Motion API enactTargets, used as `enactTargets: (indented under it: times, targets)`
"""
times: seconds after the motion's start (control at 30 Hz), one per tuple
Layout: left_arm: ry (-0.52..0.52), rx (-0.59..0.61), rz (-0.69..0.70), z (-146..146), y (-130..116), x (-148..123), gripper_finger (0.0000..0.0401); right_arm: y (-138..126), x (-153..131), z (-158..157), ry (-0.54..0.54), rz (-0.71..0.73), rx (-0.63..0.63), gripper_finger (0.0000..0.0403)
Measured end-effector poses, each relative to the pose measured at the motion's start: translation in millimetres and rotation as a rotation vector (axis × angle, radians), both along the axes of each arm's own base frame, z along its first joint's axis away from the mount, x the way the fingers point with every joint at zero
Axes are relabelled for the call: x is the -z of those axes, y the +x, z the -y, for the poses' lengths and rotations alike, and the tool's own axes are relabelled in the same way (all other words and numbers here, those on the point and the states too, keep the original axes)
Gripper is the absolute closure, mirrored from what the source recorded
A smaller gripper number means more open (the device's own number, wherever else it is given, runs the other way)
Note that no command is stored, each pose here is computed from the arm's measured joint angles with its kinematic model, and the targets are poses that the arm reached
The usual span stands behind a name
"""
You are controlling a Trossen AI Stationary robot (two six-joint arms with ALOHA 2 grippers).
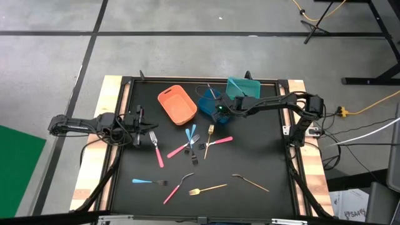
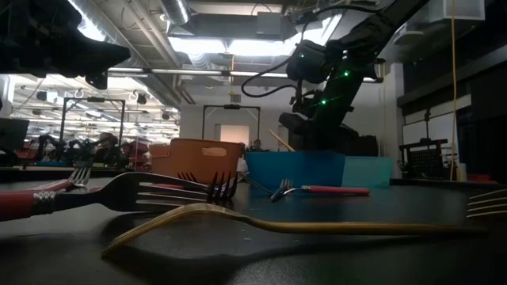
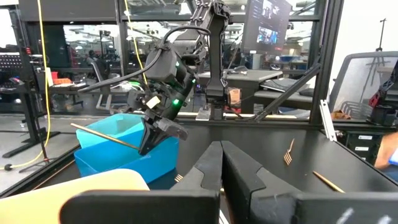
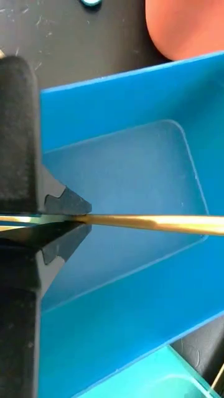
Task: Sort silverware by color (type)
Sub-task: Put the gold fork into the blue bin
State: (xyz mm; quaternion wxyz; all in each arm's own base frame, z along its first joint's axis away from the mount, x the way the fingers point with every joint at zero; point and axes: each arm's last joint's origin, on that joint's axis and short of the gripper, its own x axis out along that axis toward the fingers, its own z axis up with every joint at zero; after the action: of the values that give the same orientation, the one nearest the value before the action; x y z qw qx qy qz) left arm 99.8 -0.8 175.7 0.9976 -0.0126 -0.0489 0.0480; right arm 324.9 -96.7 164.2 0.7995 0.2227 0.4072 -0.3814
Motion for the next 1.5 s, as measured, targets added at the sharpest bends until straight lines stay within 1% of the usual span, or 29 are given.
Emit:
enactTargets:
  times: [1.5]
  targets:
    - [0.000, 0.000, 0.000, 0.0, 0.0, 0.0, 0.0401, -0.1, -0.6, 0.1, -0.009, -0.004, -0.007, 0.0397]
